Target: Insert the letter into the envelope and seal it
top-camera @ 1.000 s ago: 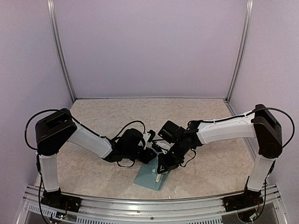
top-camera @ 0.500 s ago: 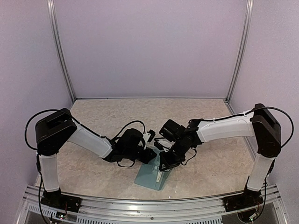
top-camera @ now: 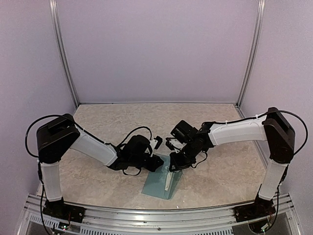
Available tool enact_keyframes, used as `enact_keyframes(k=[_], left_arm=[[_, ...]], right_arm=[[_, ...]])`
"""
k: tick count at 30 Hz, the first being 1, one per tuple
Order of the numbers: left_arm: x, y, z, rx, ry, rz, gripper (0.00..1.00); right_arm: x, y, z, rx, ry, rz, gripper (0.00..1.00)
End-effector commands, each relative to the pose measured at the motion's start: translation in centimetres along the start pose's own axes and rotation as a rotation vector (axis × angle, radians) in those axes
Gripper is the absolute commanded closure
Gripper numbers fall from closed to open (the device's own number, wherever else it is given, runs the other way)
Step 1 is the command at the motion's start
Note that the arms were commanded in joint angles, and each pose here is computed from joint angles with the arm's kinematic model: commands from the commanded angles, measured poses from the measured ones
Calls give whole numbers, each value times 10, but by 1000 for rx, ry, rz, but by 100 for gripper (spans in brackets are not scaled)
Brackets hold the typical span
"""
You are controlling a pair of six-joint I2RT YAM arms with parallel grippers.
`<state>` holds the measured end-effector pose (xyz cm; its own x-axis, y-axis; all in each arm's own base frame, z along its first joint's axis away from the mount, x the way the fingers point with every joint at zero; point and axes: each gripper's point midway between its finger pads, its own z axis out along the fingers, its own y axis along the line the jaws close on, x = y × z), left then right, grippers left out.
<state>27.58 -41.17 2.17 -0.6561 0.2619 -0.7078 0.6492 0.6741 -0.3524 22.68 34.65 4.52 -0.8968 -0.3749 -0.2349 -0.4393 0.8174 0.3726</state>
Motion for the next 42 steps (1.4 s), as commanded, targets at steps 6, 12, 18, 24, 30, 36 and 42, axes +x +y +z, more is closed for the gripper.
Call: enact_keyframes(k=[6,12,18,24,30,36,42], left_arm=[[-66,23,-63,-133,-189,-126,79],[-124,-9,-123,-7,-368,-228,40],[-164,-62,-180,240,-502,-327,14],[-183,-97,-213,426,-569,-366,6],[-189,-115,-220,496,-577,-354,6],[-192,-122,-218,515,-580,-352,25],[-196,-127,-218,525,-594,-344,40]], right_arm=[[-51,7,-69,-65,-338,8,96],[-88,38,-140,-199,-687,-95,96],[-99,76,-214,-332,-1064,-227,94],[-92,109,-241,-399,-1216,-335,94],[-85,127,-244,-414,-1249,-382,94],[-79,138,-242,-436,-1252,-415,94],[-77,146,-236,-440,-1233,-444,93]])
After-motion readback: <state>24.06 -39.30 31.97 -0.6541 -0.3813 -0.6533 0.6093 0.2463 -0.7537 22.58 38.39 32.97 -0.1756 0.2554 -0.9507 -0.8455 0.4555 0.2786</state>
